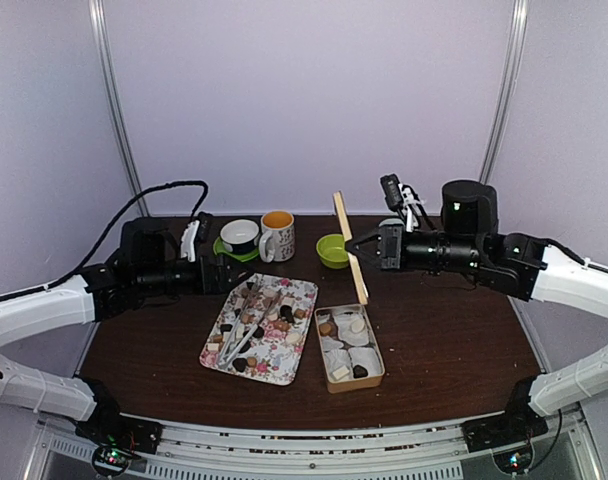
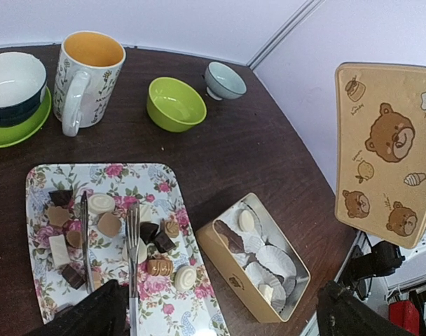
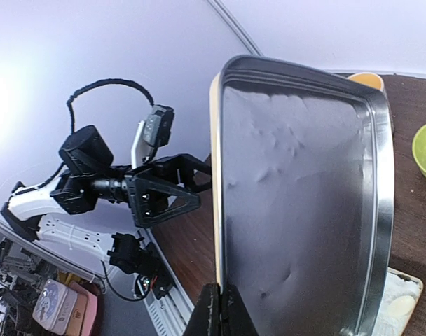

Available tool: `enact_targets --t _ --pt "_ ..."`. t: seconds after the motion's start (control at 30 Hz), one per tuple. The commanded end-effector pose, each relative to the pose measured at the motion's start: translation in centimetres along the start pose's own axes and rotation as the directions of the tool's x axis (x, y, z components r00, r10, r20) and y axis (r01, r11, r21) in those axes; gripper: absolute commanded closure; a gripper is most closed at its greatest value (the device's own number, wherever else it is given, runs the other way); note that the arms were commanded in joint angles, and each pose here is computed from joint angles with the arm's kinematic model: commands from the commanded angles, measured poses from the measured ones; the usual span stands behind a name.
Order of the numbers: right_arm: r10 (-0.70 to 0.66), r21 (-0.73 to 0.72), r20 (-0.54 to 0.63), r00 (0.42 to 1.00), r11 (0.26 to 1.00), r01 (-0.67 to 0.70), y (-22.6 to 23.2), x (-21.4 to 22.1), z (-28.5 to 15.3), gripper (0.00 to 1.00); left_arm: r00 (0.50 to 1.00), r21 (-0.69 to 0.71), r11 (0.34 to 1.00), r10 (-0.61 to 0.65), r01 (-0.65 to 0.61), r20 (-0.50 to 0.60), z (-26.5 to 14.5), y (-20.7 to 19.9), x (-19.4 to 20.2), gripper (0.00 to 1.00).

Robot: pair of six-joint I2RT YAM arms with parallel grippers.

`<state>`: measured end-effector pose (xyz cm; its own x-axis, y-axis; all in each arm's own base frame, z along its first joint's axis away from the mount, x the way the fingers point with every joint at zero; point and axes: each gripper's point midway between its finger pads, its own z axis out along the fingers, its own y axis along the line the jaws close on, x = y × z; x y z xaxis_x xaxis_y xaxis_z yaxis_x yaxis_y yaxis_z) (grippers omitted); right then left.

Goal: Pack the chocolate

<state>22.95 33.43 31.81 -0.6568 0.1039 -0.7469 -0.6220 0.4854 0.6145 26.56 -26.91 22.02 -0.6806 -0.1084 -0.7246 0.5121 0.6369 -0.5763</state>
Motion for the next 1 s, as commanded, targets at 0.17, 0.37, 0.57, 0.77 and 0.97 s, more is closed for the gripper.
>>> enact_targets --t 0.17,0.37,0.57,0.77,0.97 --pt "0.037 -0.332 0.163 0.986 0.943 0.019 7.6 -4.0 -1.3 1.00 0.977 0.229 0.972 0.009 -0.059 0.213 -2.6 -4.7 -3.9 0.04" --pt "0.088 -0.423 0.182 0.979 0.906 -0.003 9.5 -5.2 -1.7 1.00 0.959 0.311 0.943 0.028 -0.119 0.282 -3.7 -7.0 -5.7 0.06" --pt "0.127 -0.521 0.117 0.985 0.852 -0.048 11.4 -4.9 -1.0 1.00 0.957 0.474 0.858 0.064 -0.197 0.283 -3.7 -10.3 -6.1 0.20" --pt "0.160 -0.583 0.098 0.982 0.809 -0.074 12.8 -4.7 -1.1 1.00 0.963 0.518 0.835 0.051 -0.186 0.264 -2.8 -10.5 -5.7 0.27" --pt "0.177 -0.631 0.059 0.982 0.769 -0.100 14.3 -4.1 -0.5 1.00 0.968 0.647 0.738 0.034 -0.191 0.247 -3.3 -12.8 -5.6 0.32"
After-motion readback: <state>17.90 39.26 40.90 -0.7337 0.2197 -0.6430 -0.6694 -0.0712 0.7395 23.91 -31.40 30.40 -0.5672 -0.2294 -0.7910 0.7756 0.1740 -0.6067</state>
